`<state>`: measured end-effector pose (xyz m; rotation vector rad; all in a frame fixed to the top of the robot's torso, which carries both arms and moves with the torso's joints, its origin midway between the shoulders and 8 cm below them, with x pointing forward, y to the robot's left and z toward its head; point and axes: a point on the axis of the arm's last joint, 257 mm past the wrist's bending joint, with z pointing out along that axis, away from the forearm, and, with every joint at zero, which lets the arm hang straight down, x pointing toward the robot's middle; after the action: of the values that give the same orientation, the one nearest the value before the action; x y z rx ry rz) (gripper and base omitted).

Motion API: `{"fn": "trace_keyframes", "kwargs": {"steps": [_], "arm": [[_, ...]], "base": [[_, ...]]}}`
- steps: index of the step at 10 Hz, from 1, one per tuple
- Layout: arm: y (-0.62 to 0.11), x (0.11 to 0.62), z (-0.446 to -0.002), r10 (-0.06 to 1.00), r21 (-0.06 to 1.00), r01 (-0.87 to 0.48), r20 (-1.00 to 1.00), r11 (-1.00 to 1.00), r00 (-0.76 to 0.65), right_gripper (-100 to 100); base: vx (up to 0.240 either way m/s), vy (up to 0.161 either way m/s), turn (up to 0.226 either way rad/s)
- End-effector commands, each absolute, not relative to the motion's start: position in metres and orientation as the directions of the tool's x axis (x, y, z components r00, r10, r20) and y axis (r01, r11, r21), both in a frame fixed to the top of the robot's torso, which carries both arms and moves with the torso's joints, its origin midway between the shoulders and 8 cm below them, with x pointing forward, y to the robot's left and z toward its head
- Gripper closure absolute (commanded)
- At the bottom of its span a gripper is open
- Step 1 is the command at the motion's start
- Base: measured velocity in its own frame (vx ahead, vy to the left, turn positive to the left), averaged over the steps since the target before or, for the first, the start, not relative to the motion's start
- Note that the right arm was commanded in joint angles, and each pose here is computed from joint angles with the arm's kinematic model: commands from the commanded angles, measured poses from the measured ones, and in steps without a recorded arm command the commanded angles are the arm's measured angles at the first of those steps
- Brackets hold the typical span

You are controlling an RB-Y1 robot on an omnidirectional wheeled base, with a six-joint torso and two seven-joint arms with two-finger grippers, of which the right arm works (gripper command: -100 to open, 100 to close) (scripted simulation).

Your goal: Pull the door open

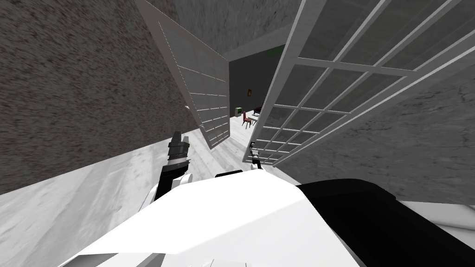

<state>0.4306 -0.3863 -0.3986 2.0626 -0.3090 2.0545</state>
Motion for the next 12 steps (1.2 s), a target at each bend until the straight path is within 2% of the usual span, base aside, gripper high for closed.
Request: {"fn": "trace_keyframes", "kwargs": {"steps": [1, 4, 5, 10, 12], "arm": [[-0.407, 0.422, -0.399, 0.002, 0.002, -0.318, 1.000, -0.948, 0.000, -100], [-0.420, 0.416, -0.398, 0.003, 0.003, -0.332, 1.000, -0.943, -0.001, -100], [-0.420, 0.416, -0.398, 0.003, 0.003, -0.332, 1.000, -0.943, -0.001, 100], [-0.420, 0.416, -0.398, 0.003, 0.003, -0.332, 1.000, -0.943, -0.001, 100], [-0.419, 0.413, -0.399, 0.005, 0.005, -0.305, 1.000, -0.952, 0.001, 100]], "base": [[0.175, 0.023, 0.121], [0.203, -0.034, 0.105], [-0.020, 0.002, -0.040], [-0.019, 0.002, 0.004], [-0.153, -0.027, 0.111]]}}
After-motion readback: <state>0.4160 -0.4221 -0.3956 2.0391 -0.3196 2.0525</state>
